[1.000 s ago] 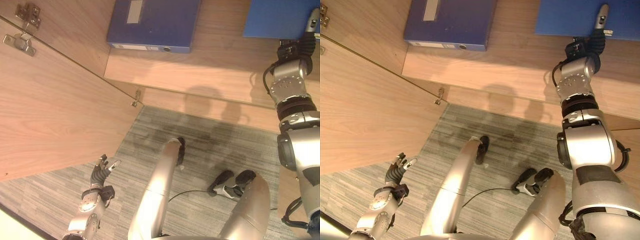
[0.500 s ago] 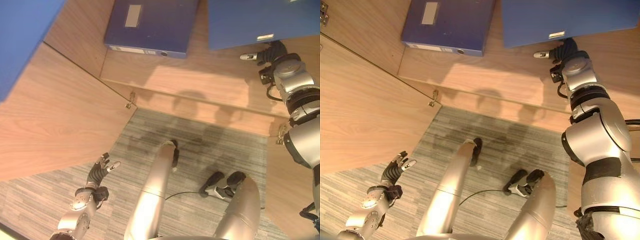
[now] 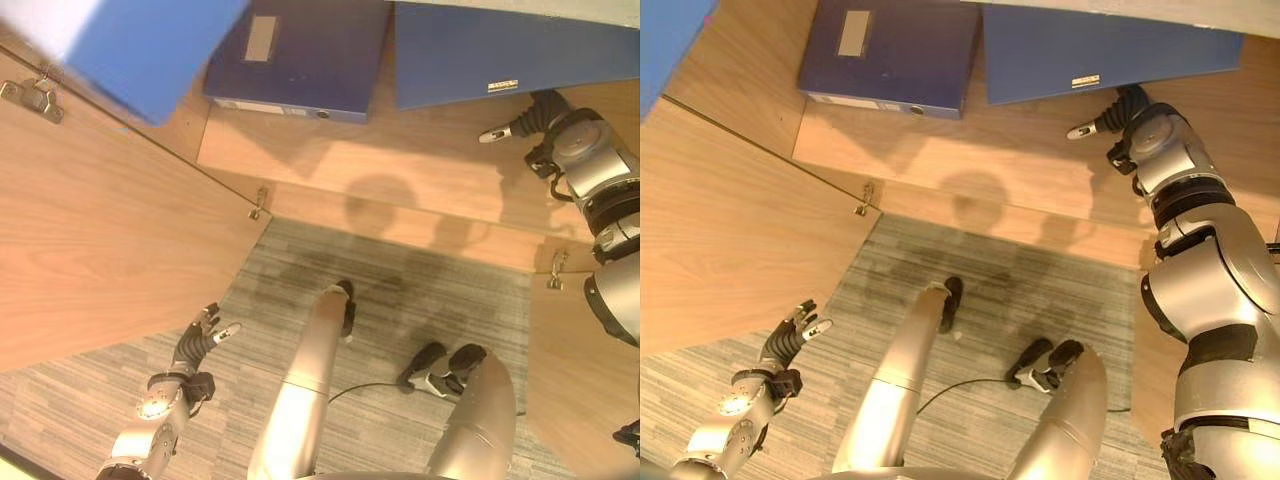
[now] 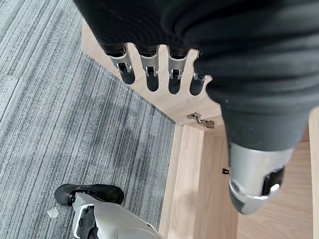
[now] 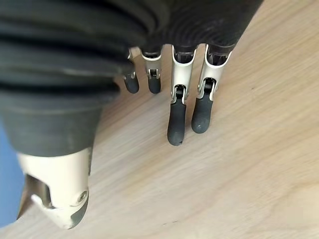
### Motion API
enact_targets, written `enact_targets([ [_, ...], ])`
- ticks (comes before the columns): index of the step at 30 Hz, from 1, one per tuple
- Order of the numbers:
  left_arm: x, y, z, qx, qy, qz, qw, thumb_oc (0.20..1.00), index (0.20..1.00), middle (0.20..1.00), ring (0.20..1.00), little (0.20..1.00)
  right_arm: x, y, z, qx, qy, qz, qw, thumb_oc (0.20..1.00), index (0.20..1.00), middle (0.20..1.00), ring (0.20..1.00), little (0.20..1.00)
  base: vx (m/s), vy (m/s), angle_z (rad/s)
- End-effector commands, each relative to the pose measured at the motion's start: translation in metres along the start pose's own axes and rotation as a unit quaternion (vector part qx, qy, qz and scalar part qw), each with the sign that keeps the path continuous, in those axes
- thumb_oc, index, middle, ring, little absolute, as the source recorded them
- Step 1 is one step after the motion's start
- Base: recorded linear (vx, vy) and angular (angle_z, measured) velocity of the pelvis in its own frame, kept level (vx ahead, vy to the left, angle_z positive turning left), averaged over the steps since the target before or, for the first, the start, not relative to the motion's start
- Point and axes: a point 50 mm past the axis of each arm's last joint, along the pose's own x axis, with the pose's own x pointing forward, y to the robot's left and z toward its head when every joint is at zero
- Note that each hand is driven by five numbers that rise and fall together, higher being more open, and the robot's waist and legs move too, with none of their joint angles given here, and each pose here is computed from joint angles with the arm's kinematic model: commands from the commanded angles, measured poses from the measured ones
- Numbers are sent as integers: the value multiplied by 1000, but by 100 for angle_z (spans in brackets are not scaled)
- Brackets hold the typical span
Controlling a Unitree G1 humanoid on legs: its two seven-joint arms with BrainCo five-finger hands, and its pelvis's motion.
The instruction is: Put the empty folder in the office cabinet
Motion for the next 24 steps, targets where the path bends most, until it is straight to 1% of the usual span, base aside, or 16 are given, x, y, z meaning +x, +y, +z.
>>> enact_targets([
  [1,4,9,21,14,-46,15,999,1000,1000,1000,1000,1000,-4,44,-35,-61,54,108,991,1000,1000,1000,1000,1000,0,0,0],
  [2,5,8,23,14,-49,14,999,1000,1000,1000,1000,1000,-4,51,-34,-89,53,119,988,1000,1000,1000,1000,1000,0,0,0],
  [3,6,6,25,13,-52,14,998,1000,1000,1000,1000,1000,-4,66,-34,-143,56,140,978,1000,1000,1000,1000,1000,0,0,0],
  [4,7,6,25,14,-53,15,998,1000,1000,1000,1000,1000,-5,72,-35,-164,57,150,973,1000,1000,1000,1000,1000,0,0,0],
  [5,7,5,27,15,-56,17,998,1000,1000,1000,1000,1000,-6,88,-33,-206,50,172,962,1000,1000,1000,1000,1000,0,0,0],
  [6,8,6,28,15,-58,21,998,1000,1000,1000,1000,1000,-7,96,-31,-232,44,180,955,1000,1000,1000,1000,1000,0,0,0],
  [7,8,6,28,15,-58,21,998,1000,1000,1000,1000,1000,-7,96,-31,-232,44,181,955,1000,1000,1000,1000,1000,3,-12,-5],
  [9,9,6,30,13,-61,30,998,1000,1000,1000,1000,1000,-10,113,-23,-280,16,193,940,1000,1000,1000,1000,1000,3,-17,-6],
  [10,10,7,33,14,-66,42,997,1000,1000,1000,1000,1000,-15,130,-9,-315,-26,203,927,1000,1000,1000,1000,1000,4,-18,-3],
  [11,10,7,33,15,-65,42,997,1000,1000,1000,1000,1000,-15,130,-10,-315,-26,204,927,1000,1000,1000,1000,1000,0,0,0],
  [12,10,8,35,16,-67,49,996,1000,1000,1000,1000,1000,-20,141,1,-332,-57,211,918,1000,1000,1000,1000,1000,0,0,0],
  [15,10,9,36,20,-69,65,995,1000,1000,1000,1000,1000,-34,157,27,-387,-135,219,886,1000,1000,1000,1000,1000,0,0,0],
  [17,9,10,36,24,-67,73,995,1000,1000,1000,1000,1000,-45,163,39,-402,-176,222,871,1000,1000,1000,1000,1000,0,-37,-3],
  [18,8,10,37,32,-68,75,994,1000,1000,1000,1000,1000,-55,168,46,-412,-209,229,857,1000,1000,1000,1000,1000,1,-44,-5],
  [20,8,11,39,40,-70,79,994,1000,1000,1000,1000,1000,-62,172,51,-421,-227,235,846,1000,1000,1000,1000,1000,0,-33,-6],
  [24,7,12,41,47,-75,81,993,1000,1000,1000,1000,1000,-65,174,51,-429,-233,238,840,1000,1000,1000,1000,1000,1,-9,-4],
])
